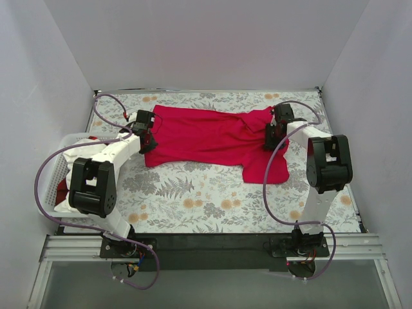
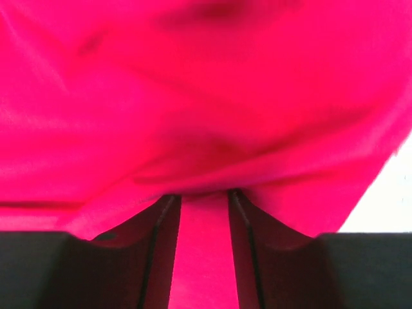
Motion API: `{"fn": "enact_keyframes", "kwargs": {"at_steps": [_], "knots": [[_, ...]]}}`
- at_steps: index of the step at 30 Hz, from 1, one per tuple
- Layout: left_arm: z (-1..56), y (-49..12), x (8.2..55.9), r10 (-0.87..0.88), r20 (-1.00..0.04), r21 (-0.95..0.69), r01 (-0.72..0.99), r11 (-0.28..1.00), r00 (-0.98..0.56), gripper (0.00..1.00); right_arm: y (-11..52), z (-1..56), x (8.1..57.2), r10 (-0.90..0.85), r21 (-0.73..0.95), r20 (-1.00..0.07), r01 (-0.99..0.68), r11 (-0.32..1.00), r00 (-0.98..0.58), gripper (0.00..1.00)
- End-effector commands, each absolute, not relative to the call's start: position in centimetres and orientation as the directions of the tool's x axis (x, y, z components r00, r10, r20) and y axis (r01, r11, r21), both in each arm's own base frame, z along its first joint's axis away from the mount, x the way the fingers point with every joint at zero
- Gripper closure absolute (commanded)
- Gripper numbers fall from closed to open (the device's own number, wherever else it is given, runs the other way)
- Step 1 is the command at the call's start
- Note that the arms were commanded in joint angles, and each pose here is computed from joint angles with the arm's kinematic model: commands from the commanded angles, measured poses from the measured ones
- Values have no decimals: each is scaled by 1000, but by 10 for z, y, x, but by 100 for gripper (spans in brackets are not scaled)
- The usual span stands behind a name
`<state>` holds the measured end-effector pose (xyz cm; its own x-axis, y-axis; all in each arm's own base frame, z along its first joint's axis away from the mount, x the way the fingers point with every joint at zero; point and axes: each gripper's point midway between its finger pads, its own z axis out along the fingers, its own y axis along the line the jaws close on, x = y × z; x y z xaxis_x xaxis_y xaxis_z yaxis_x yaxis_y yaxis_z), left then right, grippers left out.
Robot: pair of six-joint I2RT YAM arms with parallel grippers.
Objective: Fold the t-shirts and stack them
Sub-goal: Flatten the tshirt out
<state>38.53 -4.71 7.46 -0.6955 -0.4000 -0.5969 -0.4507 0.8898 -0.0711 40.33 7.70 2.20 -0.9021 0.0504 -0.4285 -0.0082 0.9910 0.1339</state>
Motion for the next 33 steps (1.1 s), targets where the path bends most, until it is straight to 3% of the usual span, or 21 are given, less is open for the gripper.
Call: {"fn": "enact_keyframes", "kwargs": {"at_steps": [1,7,14,19,33], "knots": [[90,-33,388,-402,-641,-65,-475,877,-654,100,80,23,445,38,120,-502,-25,992,-864,57],[92,-29,389,-411,-645,-68,-488,870,-644,100,85,43,463,21,127,-534,-55,990,-845,54],[96,-33,390,-421,-641,-93,-480,872,-642,100,40,71,407,62,-8,-552,80,997,-832,45],[98,-33,389,-422,-644,-98,-479,873,-638,100,5,66,350,179,-34,-510,228,973,-841,46],[101,-35,390,-427,-643,-115,-471,875,-636,100,2,31,305,279,19,-412,298,954,-868,48]]}}
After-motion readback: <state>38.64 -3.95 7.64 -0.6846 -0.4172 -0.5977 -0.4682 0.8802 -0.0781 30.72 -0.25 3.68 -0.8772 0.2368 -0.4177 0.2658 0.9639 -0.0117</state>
